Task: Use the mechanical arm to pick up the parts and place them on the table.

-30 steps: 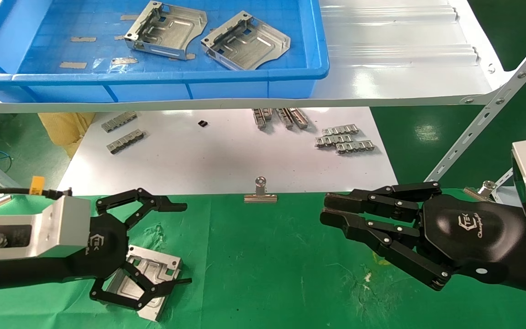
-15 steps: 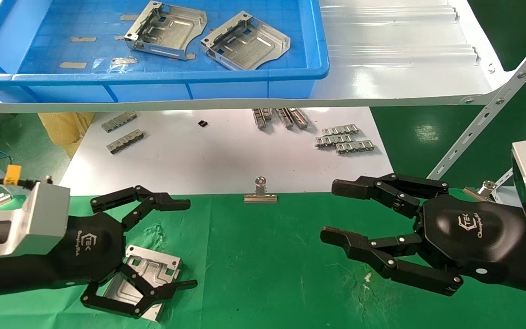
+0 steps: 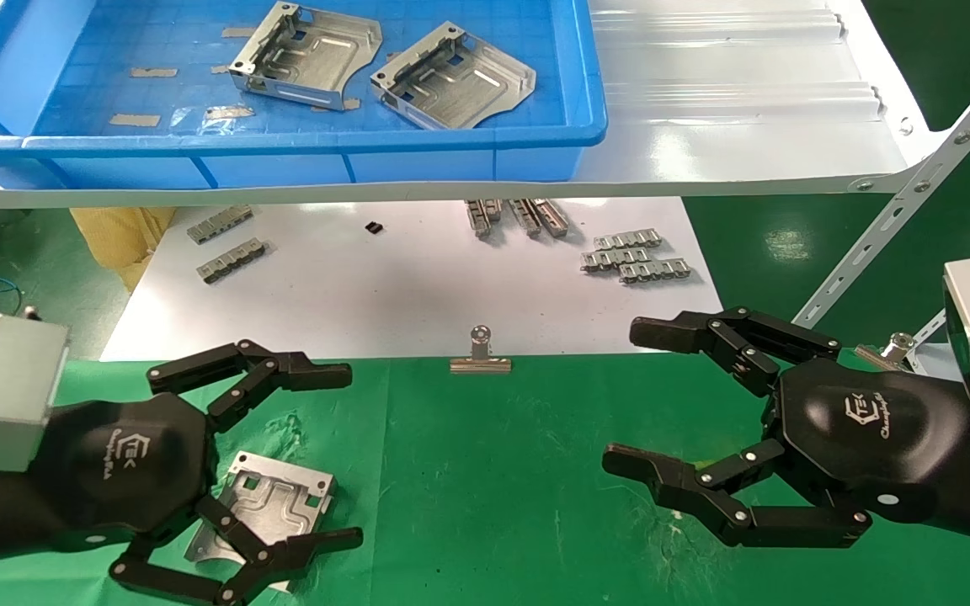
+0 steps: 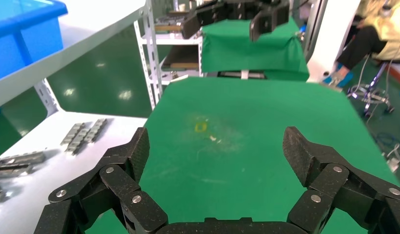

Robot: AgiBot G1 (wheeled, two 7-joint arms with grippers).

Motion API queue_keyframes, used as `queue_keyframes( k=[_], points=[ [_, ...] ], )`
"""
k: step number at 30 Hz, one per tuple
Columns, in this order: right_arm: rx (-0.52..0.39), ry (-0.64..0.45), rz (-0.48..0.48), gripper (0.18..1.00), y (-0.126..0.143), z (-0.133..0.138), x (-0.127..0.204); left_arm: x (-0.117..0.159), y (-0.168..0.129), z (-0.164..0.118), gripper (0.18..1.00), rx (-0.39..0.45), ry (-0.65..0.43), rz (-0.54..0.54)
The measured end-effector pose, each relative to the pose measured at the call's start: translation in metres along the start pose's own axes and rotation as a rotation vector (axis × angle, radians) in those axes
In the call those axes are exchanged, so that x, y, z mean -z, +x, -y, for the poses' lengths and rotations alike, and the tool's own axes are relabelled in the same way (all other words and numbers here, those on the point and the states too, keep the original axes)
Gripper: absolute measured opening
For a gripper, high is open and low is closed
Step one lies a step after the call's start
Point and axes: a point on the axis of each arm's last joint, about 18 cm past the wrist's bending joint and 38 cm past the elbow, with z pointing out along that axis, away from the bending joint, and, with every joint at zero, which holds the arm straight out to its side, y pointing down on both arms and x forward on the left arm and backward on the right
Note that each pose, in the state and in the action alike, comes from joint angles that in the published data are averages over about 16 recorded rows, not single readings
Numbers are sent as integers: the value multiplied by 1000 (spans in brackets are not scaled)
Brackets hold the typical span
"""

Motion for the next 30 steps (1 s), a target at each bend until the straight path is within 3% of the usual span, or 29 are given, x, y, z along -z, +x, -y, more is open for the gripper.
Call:
queue_keyframes(
  k=[14,30],
  points=[
    [0,0,0,990,0,0,0,6,12,13,1001,62,84,-32],
    [0,0,-1,1001,0,0,0,7,14,15,1001,69,97,-37]
  ],
)
